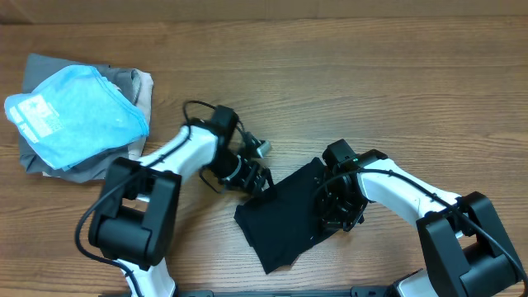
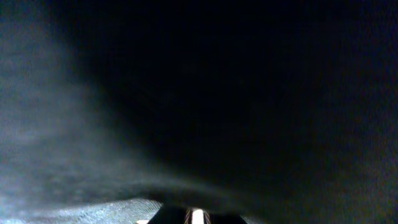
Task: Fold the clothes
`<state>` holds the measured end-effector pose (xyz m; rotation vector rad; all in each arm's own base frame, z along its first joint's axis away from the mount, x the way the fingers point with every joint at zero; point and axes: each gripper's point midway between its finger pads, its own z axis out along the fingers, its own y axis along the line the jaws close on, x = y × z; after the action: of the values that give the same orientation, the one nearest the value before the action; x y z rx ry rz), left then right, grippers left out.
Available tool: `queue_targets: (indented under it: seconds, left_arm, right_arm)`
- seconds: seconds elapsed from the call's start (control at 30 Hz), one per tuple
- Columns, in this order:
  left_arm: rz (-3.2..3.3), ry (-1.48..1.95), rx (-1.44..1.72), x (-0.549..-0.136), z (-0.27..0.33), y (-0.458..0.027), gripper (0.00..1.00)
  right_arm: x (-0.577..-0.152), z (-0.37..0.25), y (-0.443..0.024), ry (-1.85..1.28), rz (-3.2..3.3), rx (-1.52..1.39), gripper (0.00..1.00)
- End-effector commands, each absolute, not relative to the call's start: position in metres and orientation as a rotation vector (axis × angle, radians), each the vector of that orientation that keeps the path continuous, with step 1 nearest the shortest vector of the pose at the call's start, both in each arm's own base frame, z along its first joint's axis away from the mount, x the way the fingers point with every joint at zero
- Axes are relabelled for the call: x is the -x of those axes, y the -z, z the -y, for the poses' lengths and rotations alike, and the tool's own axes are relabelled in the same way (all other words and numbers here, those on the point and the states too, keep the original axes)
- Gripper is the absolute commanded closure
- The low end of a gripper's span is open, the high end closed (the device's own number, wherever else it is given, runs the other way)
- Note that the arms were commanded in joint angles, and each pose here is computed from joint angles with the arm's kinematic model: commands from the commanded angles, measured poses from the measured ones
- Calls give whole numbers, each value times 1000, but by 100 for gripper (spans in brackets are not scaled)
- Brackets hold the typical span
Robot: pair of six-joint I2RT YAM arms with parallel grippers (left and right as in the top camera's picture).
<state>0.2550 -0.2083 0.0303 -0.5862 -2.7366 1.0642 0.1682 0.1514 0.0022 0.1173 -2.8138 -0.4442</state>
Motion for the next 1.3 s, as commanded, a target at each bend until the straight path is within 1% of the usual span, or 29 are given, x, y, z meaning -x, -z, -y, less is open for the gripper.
queue_targets:
  seconds: [0.0, 0.1, 0.23, 0.37, 0.53, 0.77, 0.87, 0.97, 1.13, 1.27]
  left_arm:
    - [2798, -1115, 474, -290, 186, -52, 19]
    - [2798, -1136, 418, -299, 164, -68, 19]
    - [2763, -1161, 363, -297, 141, -88, 21]
    - [2726, -1319, 338, -301, 138, -108, 22]
    - [2702, -1517, 304, -315, 143, -130, 22]
    - [2713, -1542, 322, -321, 144, -137, 21]
    - [2711, -1541, 319, -321, 144, -137, 21]
    - [2704, -1538, 312, -319, 144, -137, 21]
    - [2700, -1535, 308, -318, 144, -137, 21]
    - [2703, -1533, 318, -318, 144, -137, 20]
  right_arm:
    - [-189, -153, -17, 464, 2905, -138, 92]
    - [-199, -158, -46, 528, 2980, -224, 92]
    - [-213, -164, -88, 631, 3099, -361, 96]
    - [-222, -169, -104, 700, 3169, -529, 96]
    - [-232, -179, -81, 739, 3144, -520, 96]
    - [-238, -187, -21, 699, 3028, -448, 96]
    - [-260, -167, 10, 501, 3108, -212, 96]
    - [-283, -136, 25, 327, 3188, 78, 96]
    - [-324, -101, 16, 378, 3220, 520, 96]
    - [-341, -96, 3, 512, 3200, 613, 96]
